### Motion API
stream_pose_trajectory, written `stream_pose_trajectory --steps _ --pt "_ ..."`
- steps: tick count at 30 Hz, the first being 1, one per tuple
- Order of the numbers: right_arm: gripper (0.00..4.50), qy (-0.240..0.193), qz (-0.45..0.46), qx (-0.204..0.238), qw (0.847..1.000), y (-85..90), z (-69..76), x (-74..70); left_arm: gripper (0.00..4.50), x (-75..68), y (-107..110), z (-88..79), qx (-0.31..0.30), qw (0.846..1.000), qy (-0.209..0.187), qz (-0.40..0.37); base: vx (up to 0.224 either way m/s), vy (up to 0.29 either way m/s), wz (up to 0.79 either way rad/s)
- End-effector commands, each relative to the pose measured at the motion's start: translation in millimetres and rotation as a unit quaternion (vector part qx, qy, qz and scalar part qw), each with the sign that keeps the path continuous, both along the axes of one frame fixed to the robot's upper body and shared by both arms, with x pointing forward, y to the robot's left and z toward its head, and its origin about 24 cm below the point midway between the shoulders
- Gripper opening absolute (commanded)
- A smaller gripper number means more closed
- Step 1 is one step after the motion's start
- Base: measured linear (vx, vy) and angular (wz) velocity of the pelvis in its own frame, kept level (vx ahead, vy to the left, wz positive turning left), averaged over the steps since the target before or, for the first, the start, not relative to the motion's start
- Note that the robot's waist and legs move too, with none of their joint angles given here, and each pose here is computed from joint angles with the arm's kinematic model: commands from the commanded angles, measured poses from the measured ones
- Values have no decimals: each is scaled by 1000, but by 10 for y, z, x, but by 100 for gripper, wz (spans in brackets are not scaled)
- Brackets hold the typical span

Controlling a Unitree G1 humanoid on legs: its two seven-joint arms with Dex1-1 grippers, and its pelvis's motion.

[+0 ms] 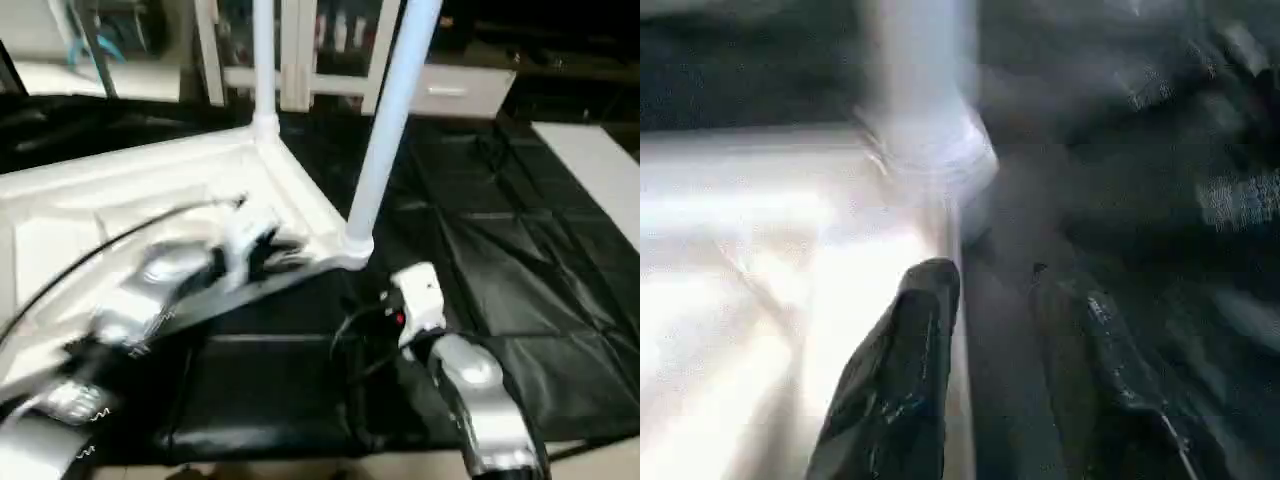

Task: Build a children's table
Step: Rotate leg to tighten, then rotate table base

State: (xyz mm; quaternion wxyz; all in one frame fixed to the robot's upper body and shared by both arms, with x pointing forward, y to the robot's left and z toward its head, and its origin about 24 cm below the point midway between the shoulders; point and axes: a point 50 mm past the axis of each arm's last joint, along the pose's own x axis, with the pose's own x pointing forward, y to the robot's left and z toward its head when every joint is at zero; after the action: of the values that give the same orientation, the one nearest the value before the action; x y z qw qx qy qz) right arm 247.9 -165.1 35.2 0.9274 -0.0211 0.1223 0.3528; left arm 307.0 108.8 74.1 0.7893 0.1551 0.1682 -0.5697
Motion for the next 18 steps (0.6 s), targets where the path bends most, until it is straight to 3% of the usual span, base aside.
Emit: stream_pose_trajectory --steps 1,5,9,11,18 --pt "447 4 76 34 996 44 146 -88 143 -126 22 88 8 998 19 -52 0 0 0" --pt "447 18 143 41 989 7 261 -209 143 -241 240 79 47 997 48 -47 0 0 0" --pt "447 24 154 32 987 3 251 -247 143 -225 297 24 76 995 47 -35 0 0 0" --pt "447 26 144 22 989 2 212 -247 143 -73 256 -70 104 994 35 10 0 0 0" --pt "447 33 142 19 989 -12 221 -265 143 182 7 -94 113 992 3 65 0 0 0"
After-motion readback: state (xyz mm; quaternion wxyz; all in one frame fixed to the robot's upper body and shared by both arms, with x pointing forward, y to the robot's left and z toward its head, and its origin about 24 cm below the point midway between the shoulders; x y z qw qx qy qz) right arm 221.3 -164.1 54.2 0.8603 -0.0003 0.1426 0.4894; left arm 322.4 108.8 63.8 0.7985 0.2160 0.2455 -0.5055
